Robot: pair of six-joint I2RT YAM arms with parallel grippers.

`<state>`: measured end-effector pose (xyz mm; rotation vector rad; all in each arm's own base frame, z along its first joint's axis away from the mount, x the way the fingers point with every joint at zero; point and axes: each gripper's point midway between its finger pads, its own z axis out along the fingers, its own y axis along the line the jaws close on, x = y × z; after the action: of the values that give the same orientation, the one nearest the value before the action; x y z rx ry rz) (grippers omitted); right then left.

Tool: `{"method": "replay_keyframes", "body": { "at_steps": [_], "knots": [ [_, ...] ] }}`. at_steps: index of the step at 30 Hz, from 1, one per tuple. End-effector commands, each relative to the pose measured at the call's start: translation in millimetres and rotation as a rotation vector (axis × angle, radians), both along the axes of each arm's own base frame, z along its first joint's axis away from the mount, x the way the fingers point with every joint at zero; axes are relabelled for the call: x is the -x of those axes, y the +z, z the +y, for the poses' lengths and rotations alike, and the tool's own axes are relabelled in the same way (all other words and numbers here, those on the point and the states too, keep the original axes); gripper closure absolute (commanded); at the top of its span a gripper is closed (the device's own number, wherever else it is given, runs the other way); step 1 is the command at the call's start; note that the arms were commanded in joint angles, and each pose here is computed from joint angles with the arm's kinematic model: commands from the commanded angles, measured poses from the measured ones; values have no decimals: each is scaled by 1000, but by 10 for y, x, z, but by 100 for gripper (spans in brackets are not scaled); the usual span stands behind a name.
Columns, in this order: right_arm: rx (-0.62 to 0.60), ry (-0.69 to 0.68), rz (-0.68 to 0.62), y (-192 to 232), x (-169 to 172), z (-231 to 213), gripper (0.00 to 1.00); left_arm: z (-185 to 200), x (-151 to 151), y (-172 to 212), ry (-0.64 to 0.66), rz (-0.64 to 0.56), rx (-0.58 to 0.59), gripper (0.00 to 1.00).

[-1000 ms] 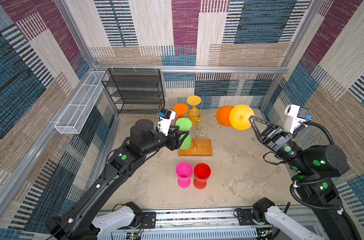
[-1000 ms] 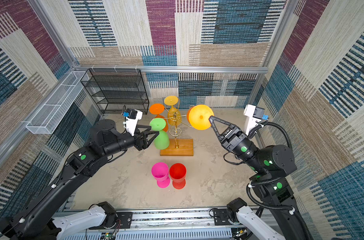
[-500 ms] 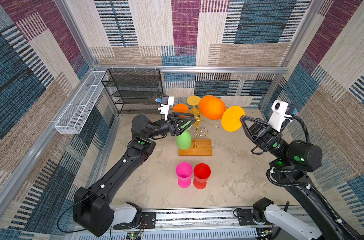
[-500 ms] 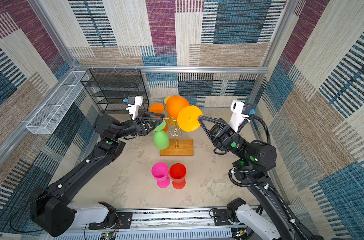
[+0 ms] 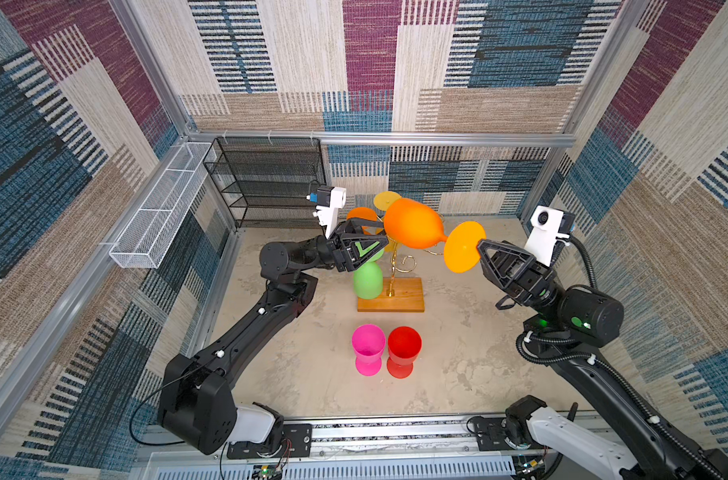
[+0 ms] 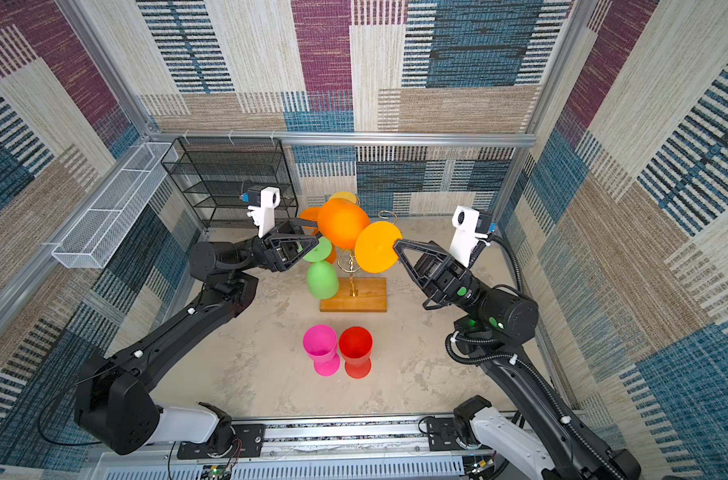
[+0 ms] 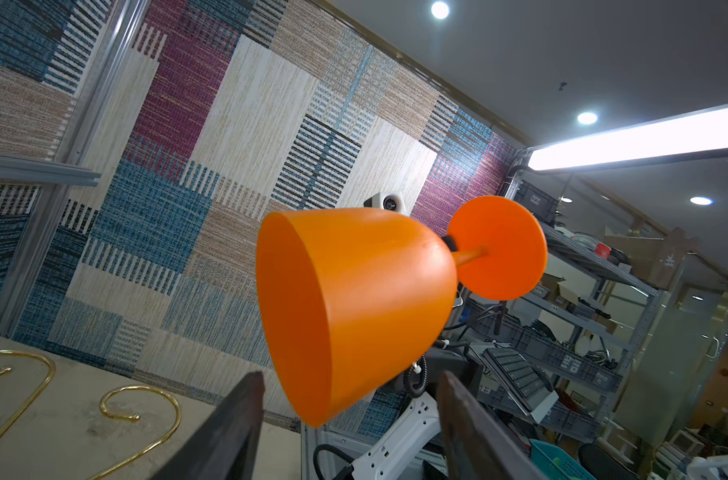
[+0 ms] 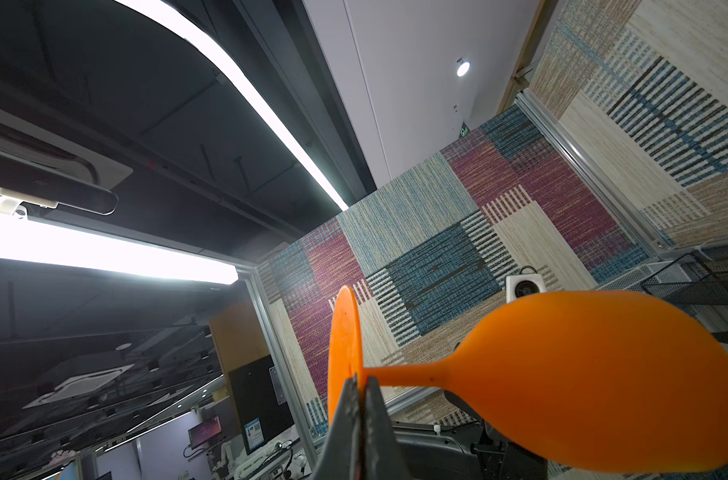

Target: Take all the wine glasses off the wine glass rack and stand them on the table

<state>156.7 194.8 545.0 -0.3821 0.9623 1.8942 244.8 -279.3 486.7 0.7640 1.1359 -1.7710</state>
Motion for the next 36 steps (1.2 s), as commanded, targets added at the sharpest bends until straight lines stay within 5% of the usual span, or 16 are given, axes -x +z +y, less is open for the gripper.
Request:
{"method": "replay_keyframes", "body": {
  "at_steps": [1, 23, 36],
  "knots": [
    [-64, 73, -31, 55, 141, -68, 100, 47, 142, 103, -48, -43, 30, 32],
    [-169, 166, 87, -245, -141, -153, 100, 31, 187, 42, -83, -34, 2, 61],
    [-181, 139, 153, -389, -274, -243, 78, 32, 187, 45, -89, -26, 5, 79]
  ]
}}
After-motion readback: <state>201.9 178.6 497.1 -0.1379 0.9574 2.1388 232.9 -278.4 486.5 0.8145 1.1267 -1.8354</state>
